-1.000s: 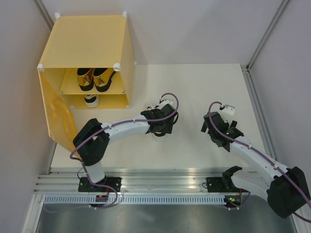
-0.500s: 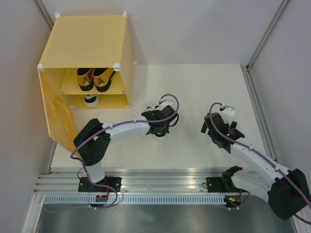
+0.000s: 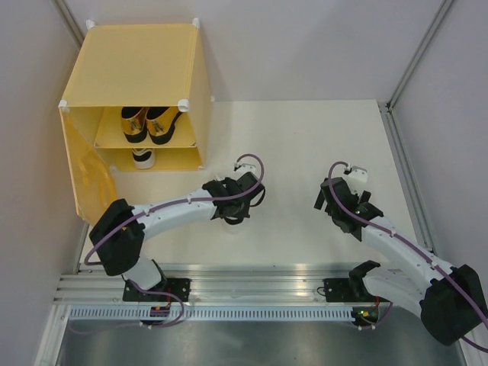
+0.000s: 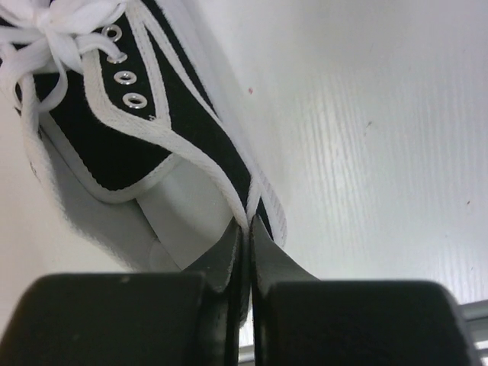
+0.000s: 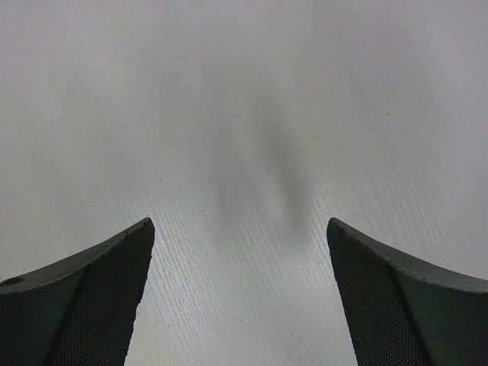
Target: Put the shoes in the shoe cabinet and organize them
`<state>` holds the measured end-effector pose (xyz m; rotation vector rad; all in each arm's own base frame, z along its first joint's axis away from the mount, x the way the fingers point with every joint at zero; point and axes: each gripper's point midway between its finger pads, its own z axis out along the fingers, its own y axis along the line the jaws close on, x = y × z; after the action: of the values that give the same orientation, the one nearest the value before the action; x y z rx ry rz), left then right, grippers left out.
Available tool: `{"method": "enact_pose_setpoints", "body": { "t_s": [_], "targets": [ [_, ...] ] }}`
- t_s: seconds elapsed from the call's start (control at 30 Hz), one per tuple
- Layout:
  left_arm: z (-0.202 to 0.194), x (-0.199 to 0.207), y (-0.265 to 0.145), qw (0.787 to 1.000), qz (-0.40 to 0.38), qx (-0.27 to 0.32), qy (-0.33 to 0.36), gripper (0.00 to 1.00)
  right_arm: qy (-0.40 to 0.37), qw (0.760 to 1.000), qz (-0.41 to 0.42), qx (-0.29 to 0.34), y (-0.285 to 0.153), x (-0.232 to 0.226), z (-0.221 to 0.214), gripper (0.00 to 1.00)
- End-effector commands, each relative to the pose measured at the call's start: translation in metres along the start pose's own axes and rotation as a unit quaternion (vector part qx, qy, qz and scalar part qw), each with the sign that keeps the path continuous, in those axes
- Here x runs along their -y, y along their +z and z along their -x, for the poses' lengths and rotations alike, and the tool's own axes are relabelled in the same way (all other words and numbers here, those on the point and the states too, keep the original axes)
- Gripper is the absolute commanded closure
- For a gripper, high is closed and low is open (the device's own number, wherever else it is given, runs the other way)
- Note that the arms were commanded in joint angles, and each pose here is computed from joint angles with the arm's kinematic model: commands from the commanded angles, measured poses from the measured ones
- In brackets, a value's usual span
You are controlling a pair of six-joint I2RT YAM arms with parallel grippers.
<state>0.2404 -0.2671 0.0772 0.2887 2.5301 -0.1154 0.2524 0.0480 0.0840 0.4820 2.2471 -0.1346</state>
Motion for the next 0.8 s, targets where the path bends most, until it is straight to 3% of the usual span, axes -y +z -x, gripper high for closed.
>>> {"method": "enact_pose_setpoints", "body": {
  "t_s": [0.0, 0.33, 0.47, 0.6, 0.77],
  "targets": [
    [0.001, -0.025, -0.029, 1.0, 0.022, 0.012, -0.018, 0.98, 0.004, 1.0, 0.007, 0.011, 0.0, -0.002, 0.006, 0.02],
    [-0.014, -0.09, -0.05, 0.996, 0.081, 0.028, 0.001, 0.98, 0.001, 1.0, 0.012, 0.004, 0.002, -0.005, 0.002, 0.02],
    [0.005, -0.12, -0.058, 0.992, 0.111, 0.059, 0.028, 0.98, 0.002, 1.0, 0.013, 0.003, 0.003, -0.005, 0.001, 0.02],
    [0.038, -0.123, -0.064, 0.982, 0.088, 0.116, 0.116, 0.98, 0.003, 1.0, 0.013, 0.002, 0.004, -0.005, -0.001, 0.02],
    [0.065, -0.143, -0.06, 0.975, 0.076, 0.145, 0.152, 0.98, 0.003, 1.0, 0.015, 0.001, 0.005, -0.005, -0.003, 0.02]
  ]
}}
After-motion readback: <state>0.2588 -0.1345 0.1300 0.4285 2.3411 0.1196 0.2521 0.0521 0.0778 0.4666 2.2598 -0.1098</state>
